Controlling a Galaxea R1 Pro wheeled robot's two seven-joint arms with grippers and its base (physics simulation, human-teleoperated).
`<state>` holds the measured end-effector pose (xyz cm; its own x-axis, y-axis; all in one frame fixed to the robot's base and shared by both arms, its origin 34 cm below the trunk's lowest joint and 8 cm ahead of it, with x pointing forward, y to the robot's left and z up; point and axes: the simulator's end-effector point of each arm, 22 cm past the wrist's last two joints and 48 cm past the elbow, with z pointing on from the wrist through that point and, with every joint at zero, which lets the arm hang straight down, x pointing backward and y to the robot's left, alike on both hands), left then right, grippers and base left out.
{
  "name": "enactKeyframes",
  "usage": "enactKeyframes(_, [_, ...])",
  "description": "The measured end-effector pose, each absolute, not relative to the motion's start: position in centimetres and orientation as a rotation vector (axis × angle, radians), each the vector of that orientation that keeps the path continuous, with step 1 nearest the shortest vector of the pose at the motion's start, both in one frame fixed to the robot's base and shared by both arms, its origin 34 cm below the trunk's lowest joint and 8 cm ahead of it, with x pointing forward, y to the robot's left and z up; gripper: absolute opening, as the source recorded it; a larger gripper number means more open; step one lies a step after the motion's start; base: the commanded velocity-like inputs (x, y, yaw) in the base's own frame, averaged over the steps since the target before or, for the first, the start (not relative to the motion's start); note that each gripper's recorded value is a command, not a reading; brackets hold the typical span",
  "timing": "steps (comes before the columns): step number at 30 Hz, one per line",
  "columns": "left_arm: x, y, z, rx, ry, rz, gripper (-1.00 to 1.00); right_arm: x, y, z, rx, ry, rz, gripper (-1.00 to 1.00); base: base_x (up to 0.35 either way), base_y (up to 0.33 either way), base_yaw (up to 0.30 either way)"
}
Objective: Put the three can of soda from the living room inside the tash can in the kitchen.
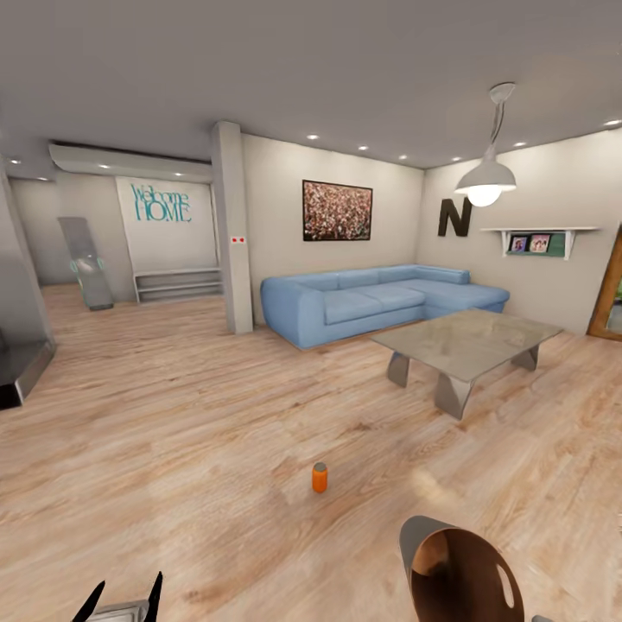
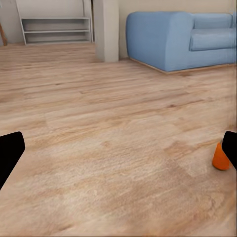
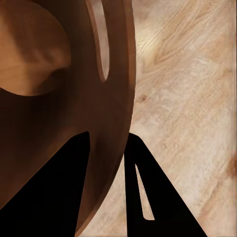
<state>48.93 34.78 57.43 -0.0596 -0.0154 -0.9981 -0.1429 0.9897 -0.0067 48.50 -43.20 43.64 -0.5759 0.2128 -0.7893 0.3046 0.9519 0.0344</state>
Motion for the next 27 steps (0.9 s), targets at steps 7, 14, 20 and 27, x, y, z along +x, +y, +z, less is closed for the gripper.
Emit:
enactKeyframes(7, [48.96, 34.78, 57.62, -0.122, 1.623, 0.104, 1.0, 48.6, -43.22, 43.83, 0.364, 2.199, -0.13, -1.0, 0.238, -0.068, -0.186])
enactKeyframes(14, [48.97, 34.78, 57.68, -0.122, 1.622, 0.104, 1.0, 48.64, -43.21, 43.88, 0.363, 2.198, -0.129, -1.0, 0.299, -0.076, -0.041])
enactKeyframes(20, [48.99, 34.78, 57.78, -0.122, 1.619, 0.104, 1.0, 48.69, -43.23, 43.98, 0.364, 2.195, -0.129, -1.0, 0.307, -0.021, -0.072])
enactKeyframes(27, [49.0, 34.78, 57.81, -0.122, 1.618, 0.104, 1.0, 48.71, -43.21, 44.01, 0.364, 2.194, -0.129, -1.0, 0.306, -0.002, -0.018])
